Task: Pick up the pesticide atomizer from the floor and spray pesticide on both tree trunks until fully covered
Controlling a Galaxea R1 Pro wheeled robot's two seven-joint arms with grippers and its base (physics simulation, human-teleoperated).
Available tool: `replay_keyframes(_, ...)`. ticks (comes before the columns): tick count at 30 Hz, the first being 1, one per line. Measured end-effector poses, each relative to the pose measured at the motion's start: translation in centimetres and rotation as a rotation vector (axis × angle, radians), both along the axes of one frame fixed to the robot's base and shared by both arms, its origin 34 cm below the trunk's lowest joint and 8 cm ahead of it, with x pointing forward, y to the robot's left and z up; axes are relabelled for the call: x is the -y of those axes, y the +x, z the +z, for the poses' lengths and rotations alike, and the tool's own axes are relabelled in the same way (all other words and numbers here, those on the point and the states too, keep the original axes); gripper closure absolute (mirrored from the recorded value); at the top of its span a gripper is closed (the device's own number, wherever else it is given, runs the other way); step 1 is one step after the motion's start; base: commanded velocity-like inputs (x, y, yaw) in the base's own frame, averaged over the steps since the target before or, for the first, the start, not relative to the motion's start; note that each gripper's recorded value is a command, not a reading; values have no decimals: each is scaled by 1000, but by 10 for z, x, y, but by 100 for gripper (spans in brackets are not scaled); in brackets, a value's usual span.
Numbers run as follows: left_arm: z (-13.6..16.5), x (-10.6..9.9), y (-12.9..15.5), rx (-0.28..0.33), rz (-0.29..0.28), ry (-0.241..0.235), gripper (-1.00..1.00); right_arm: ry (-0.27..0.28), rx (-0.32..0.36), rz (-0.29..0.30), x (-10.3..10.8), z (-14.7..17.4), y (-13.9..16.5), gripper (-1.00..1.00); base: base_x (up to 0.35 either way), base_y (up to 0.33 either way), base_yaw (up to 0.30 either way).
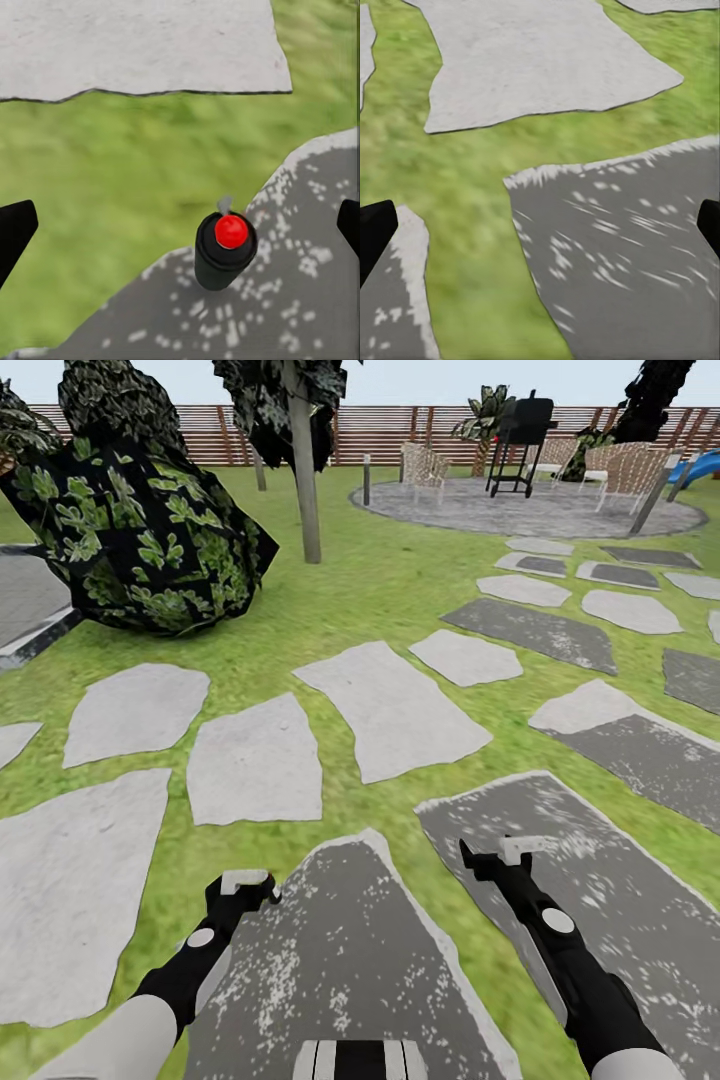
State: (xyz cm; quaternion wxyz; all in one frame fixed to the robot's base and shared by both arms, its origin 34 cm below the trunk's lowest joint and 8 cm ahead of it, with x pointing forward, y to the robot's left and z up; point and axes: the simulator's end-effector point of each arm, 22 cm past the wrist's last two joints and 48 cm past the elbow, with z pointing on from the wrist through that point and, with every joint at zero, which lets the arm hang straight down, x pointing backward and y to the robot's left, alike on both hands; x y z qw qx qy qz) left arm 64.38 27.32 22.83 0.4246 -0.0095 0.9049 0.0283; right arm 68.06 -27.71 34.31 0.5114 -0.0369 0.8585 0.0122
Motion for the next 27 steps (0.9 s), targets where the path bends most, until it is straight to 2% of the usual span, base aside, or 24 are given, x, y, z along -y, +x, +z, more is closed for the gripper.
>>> replay_keyframes(13, 2, 0, 1, 12, 2, -2, -100, 1, 0, 0, -1, 0, 0, -100, 174, -217, -1)
replay_keyframes(16, 2, 0, 1, 11, 2, -2, -100, 1, 0, 0, -1, 0, 0, -100, 162, -240, 138)
replay_keyframes(21, 1, 0, 1, 11, 3, -2, -100, 2, -1, 0, -1, 0, 0, -100, 57, -227, 200)
replay_keyframes(27, 1, -1, 1, 11, 2, -1, -100, 2, 0, 0, -1, 0, 0, -100, -2, -39, 28)
